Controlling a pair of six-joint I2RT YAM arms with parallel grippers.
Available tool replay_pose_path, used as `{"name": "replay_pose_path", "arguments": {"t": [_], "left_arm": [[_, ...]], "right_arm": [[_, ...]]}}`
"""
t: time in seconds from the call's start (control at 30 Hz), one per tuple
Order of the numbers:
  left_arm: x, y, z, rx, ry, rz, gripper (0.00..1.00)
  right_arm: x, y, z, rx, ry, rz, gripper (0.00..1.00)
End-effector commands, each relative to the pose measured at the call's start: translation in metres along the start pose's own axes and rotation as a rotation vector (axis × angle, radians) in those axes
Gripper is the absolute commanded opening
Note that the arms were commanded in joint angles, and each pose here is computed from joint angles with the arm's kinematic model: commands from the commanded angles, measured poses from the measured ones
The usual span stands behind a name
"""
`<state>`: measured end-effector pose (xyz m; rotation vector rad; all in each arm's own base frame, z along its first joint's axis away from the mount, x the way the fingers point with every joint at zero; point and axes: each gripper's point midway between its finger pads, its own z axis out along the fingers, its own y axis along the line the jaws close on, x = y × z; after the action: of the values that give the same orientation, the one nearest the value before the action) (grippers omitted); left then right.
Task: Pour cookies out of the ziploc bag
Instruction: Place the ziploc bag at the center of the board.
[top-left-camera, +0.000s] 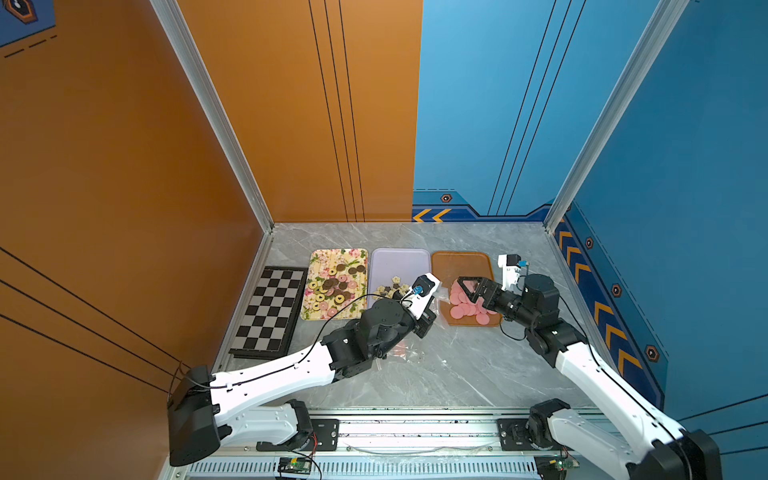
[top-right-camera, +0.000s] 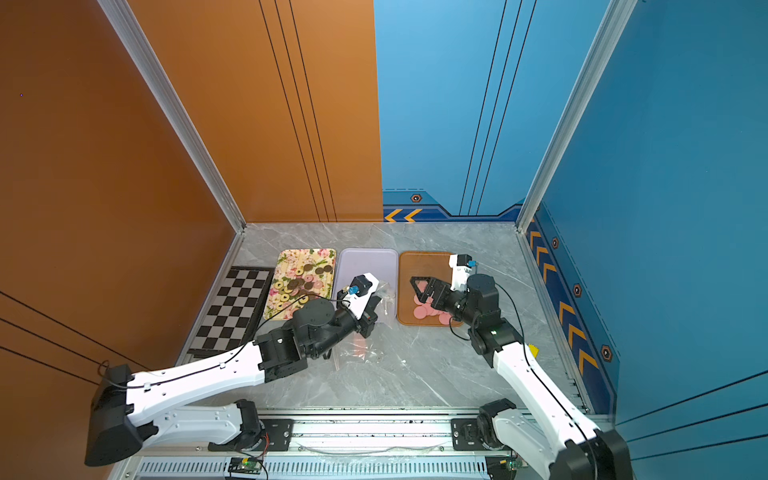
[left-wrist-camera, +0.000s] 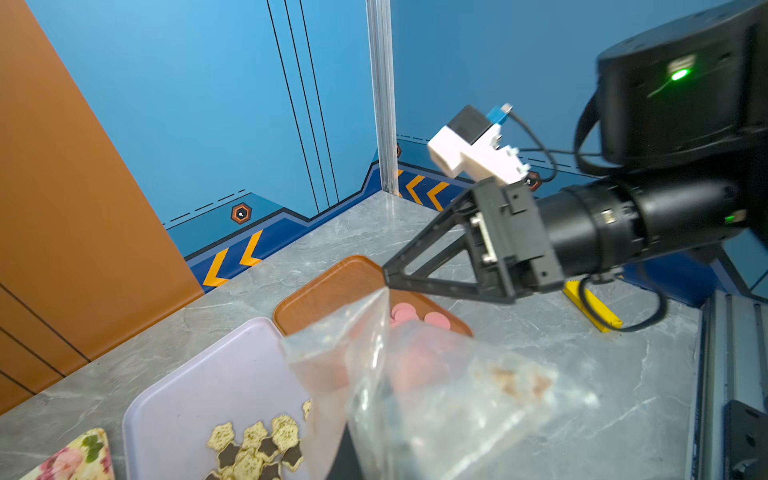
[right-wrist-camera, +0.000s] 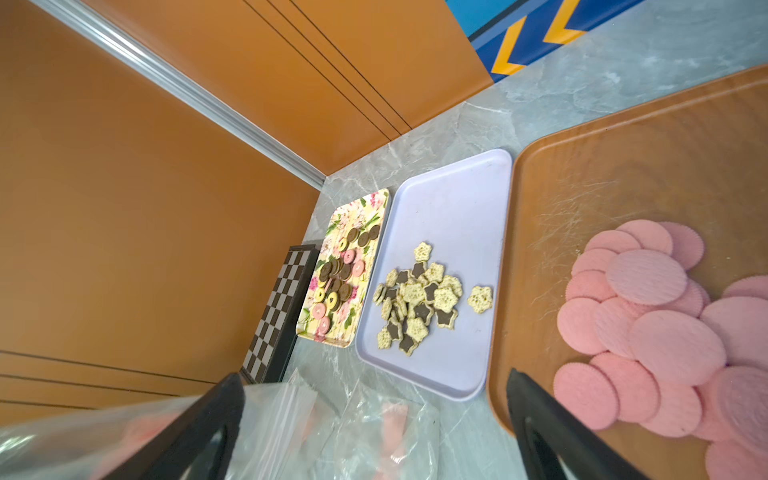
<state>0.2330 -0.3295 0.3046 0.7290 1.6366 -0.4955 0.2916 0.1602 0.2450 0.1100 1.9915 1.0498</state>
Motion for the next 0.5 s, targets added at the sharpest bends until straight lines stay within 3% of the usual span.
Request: {"name": "replay_pose_path", "arguments": {"t": [0.0, 0.23, 0.47], "left_arm": [[0.058, -0.002, -0.020, 0.001, 0.329, 0.057, 0.00], [0.125, -0.039, -0.009, 0.061, 0.625, 0.081, 0.00], [0.185, -0.103, 0.029, 0.260, 0.847, 0.015, 0.00]], "right_arm": [[0.048, -0.035, -0.029, 0.153, 0.105, 0.047, 1.00], [0.084, -0.060, -0.071, 0.242, 0.092, 0.107, 1.00], [0.088, -0.060, -0.096, 0.290, 0.078, 0.108, 1.00]]}}
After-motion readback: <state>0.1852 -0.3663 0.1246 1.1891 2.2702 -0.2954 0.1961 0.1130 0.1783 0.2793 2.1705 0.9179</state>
